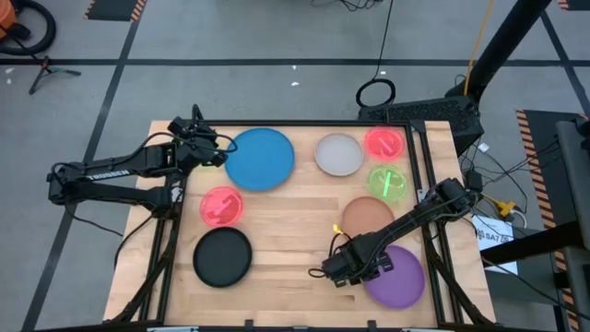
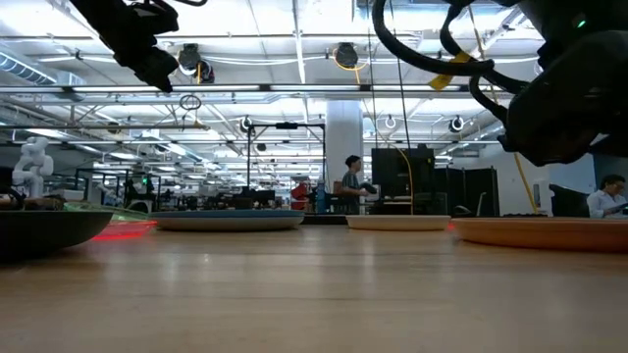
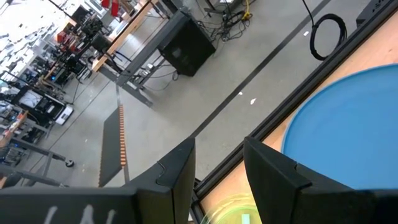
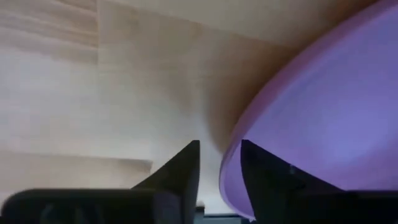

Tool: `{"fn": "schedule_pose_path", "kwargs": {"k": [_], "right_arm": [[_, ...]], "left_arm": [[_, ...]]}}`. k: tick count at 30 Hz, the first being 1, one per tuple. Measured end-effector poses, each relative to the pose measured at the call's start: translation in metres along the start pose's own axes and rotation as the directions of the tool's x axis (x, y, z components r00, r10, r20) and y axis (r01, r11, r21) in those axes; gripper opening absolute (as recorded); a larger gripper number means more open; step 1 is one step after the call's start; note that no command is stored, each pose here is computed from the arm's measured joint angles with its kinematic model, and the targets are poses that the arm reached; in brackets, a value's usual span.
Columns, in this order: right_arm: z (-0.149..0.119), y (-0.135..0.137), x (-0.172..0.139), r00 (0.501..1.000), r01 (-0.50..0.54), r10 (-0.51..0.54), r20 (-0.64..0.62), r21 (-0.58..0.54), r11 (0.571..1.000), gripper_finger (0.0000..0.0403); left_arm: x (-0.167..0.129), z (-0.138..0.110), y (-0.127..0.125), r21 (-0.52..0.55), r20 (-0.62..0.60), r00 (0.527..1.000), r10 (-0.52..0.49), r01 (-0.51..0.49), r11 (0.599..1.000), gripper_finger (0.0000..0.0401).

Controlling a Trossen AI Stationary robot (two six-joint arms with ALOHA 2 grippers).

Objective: Stack plastic plates
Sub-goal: Stack the violet plate on the blue plate

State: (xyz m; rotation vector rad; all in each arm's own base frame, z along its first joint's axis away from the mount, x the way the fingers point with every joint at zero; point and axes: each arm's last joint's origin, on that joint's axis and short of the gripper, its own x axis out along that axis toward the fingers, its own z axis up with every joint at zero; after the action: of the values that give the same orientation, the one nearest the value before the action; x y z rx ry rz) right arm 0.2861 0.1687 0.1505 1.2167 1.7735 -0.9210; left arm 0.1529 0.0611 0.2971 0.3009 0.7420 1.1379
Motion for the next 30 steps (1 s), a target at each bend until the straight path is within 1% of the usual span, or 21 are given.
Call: {"fn": "schedule_pose_path", "kwargs": {"k": [10,14,18,20,24,28,30], "right_arm": [[0.000,0.000,0.000,1.000,-0.001,0.001,-0.015,-0.006,1.000,0.0012],[-0.001,0.001,0.000,0.999,0.000,0.000,-0.038,-0.012,1.000,0.0009],[-0.003,0.001,0.000,0.994,0.002,-0.005,-0.106,-0.025,1.000,0.0013],[-0.005,0.005,-0.001,0.988,-0.024,0.016,-0.152,-0.046,0.999,0.0010],[-0.012,0.016,-0.006,0.967,-0.125,0.091,-0.236,-0.136,0.983,0.0006],[-0.022,0.028,-0.023,0.956,-0.220,0.162,-0.243,-0.238,0.946,0.0005],[-0.026,0.034,-0.035,0.949,-0.266,0.197,-0.248,-0.288,0.920,0.0004]], "left_arm": [[0.000,0.000,0.000,0.000,0.000,1.000,0.000,0.000,1.000,0.0143],[0.000,0.000,0.000,0.000,0.001,1.000,0.000,0.000,1.000,0.0143],[0.000,0.000,0.000,-0.001,0.001,1.000,0.000,0.000,1.000,0.0143],[0.000,0.000,0.000,-0.001,0.001,1.000,0.000,0.000,1.000,0.0143],[0.000,0.000,0.000,-0.003,0.001,1.000,0.000,0.000,1.000,0.0143],[0.000,0.000,0.000,-0.003,0.001,1.000,0.000,0.000,1.000,0.0143],[0.000,0.000,0.000,-0.004,0.001,1.000,0.000,0.000,1.000,0.0143]]}}
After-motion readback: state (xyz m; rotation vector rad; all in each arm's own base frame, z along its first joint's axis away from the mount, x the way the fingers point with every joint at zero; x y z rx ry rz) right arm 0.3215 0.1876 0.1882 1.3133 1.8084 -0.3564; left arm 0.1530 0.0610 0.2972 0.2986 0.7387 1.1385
